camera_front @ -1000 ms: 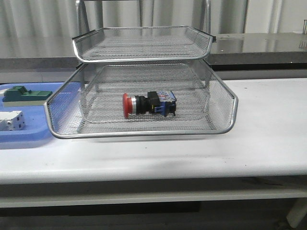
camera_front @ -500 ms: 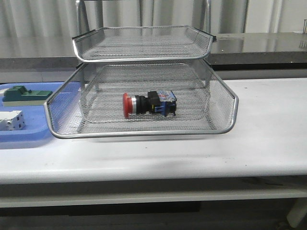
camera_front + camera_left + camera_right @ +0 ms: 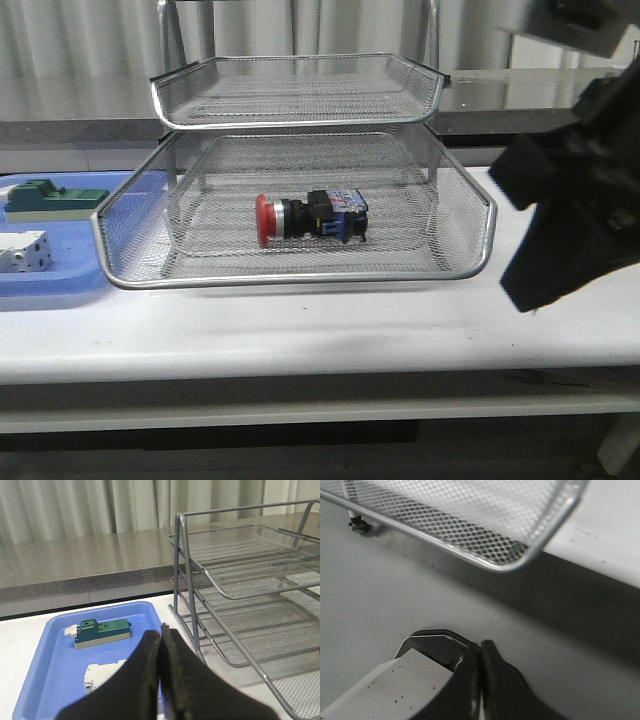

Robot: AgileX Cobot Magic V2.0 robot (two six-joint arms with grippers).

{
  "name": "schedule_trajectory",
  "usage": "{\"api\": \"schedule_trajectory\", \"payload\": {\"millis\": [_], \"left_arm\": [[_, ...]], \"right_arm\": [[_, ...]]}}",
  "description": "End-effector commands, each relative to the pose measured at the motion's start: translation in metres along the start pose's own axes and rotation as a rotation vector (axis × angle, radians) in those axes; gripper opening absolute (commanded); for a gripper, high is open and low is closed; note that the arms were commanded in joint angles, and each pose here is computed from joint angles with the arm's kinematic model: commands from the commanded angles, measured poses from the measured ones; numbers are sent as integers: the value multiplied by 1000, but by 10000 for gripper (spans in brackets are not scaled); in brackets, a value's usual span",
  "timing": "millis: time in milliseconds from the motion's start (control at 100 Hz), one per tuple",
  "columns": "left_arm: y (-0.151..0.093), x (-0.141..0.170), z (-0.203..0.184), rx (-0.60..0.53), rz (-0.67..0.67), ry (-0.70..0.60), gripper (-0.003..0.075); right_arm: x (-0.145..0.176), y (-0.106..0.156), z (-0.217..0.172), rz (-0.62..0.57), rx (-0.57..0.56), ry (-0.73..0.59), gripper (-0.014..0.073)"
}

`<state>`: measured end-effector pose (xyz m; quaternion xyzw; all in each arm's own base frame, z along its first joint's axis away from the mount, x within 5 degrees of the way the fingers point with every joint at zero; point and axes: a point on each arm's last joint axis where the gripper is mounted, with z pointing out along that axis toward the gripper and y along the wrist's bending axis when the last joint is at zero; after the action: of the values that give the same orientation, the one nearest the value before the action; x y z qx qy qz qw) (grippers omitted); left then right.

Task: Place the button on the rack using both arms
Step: 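Bring the right gripper to the front rim of the middle tray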

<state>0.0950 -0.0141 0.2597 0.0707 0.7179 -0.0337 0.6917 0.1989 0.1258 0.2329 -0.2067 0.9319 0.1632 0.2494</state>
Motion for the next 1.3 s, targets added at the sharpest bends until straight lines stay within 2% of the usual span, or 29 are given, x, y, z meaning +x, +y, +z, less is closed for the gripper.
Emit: {"api": "schedule_trajectory", "payload": {"millis": [0,350,560,960,1290], "left_arm": [[2,-16,0,-16,-19,-104,-20],[2,-16,0,-16,-19,-104,-20],[2,-16,0,-16,-19,-104,-20],[2,-16,0,-16,-19,-104,-20],[2,-16,0,-16,-19,-104,-20]], "right_arm": [[-20,13,0,-29,-29,-83,-69],[-43,55,35,-138,-107,-18,-69],[-49,70,54,-172,-125,16,-69],[-58,72,82,-245,-87,36,-69],[-77,66,81,-298,-45,-57,-69]]}}
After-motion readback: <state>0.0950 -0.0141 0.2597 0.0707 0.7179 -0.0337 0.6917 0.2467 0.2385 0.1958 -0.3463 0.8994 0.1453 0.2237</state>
